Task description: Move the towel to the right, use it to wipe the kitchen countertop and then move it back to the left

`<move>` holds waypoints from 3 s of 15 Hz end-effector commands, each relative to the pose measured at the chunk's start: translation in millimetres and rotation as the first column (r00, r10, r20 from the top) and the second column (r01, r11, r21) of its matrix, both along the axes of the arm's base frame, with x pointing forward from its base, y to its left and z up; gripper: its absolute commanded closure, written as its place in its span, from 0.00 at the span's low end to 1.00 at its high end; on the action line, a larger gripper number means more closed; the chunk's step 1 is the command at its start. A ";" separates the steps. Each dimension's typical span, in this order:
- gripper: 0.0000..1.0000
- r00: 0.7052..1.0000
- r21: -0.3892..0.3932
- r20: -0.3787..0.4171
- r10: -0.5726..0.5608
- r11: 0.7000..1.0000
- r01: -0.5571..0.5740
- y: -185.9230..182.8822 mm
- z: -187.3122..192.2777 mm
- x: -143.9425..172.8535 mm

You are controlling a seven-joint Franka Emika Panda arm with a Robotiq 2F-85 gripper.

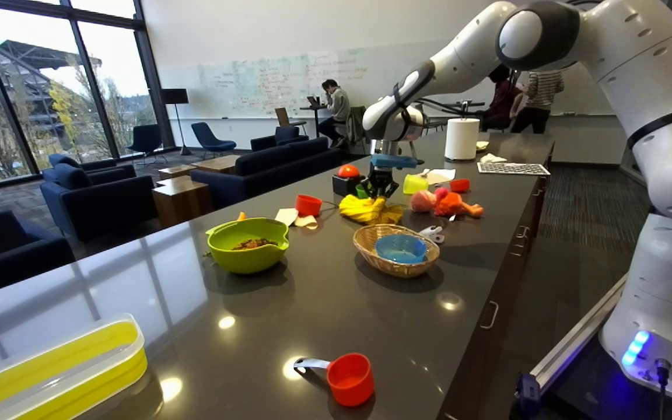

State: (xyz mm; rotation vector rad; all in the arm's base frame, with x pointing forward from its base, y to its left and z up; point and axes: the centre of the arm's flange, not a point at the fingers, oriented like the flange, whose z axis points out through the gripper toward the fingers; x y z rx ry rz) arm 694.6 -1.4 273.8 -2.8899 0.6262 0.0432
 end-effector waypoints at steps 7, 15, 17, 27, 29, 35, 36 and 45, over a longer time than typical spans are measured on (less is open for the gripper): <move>0.97 0.978 -0.076 -0.092 0.186 0.978 -0.193 122.1 -12.0 -17.9; 0.97 0.993 -0.036 -0.063 0.104 0.994 -0.106 74.3 6.8 -8.6; 0.97 0.996 -0.014 -0.056 0.063 0.998 -0.064 52.0 10.5 -6.1; 0.97 0.976 0.027 -0.090 0.196 0.980 -0.195 87.9 18.4 -65.4; 0.97 0.967 0.014 -0.085 0.239 0.971 -0.239 104.6 31.5 -87.7; 0.97 0.943 -0.038 0.001 0.332 0.942 -0.332 132.1 77.2 -138.9; 0.97 0.938 -0.050 0.008 0.347 0.937 -0.346 134.8 81.2 -145.0; 0.97 0.927 -0.098 0.121 0.355 0.934 -0.345 129.1 114.8 -165.7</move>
